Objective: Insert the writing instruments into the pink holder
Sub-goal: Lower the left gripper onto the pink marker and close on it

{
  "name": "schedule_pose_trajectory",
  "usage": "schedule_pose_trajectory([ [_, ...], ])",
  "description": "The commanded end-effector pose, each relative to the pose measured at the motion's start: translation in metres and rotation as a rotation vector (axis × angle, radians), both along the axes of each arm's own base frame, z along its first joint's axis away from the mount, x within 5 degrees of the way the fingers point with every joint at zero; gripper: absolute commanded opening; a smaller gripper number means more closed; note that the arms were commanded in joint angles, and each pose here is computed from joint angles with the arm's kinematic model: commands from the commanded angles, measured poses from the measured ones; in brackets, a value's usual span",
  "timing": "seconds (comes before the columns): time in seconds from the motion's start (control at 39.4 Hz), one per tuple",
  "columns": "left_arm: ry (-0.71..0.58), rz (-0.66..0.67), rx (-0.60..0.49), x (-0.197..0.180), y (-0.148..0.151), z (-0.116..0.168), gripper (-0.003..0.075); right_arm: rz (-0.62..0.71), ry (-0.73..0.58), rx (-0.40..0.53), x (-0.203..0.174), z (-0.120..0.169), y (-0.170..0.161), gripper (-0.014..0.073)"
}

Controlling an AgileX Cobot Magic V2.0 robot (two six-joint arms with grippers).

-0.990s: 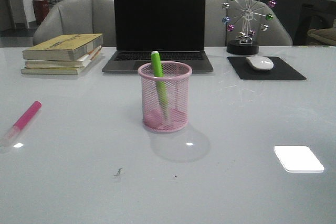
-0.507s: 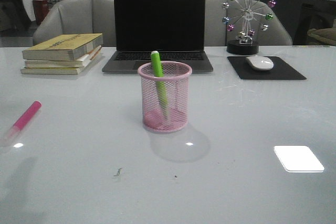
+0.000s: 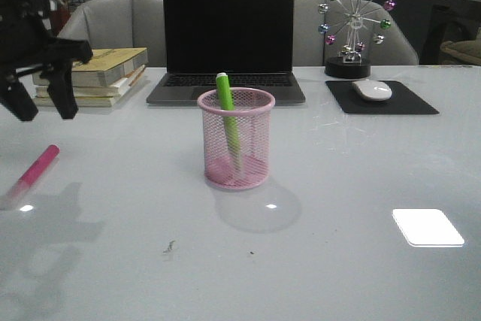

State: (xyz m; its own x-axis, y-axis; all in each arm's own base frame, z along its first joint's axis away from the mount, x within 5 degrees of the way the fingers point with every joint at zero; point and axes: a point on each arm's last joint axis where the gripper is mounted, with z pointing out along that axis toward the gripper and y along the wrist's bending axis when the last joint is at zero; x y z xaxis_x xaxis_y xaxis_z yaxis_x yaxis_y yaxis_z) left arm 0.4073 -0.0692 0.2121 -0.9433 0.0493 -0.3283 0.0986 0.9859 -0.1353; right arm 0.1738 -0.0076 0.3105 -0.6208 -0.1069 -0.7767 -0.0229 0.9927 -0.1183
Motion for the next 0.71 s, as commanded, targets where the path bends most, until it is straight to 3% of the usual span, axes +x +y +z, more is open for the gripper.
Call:
schedule_pose_trajectory([
  [0.0,-0.036,0.010,-0.021,0.003,-0.004,0.014,0.0408,0.001,-0.096,-0.022,0.002,0.015,-0.002,0.0383],
  [0.69,0.037,-0.002,0.032,0.016,-0.003,-0.035,0.0408,0.000,-0.089,-0.021,0.002,0.015,-0.002,0.0383],
])
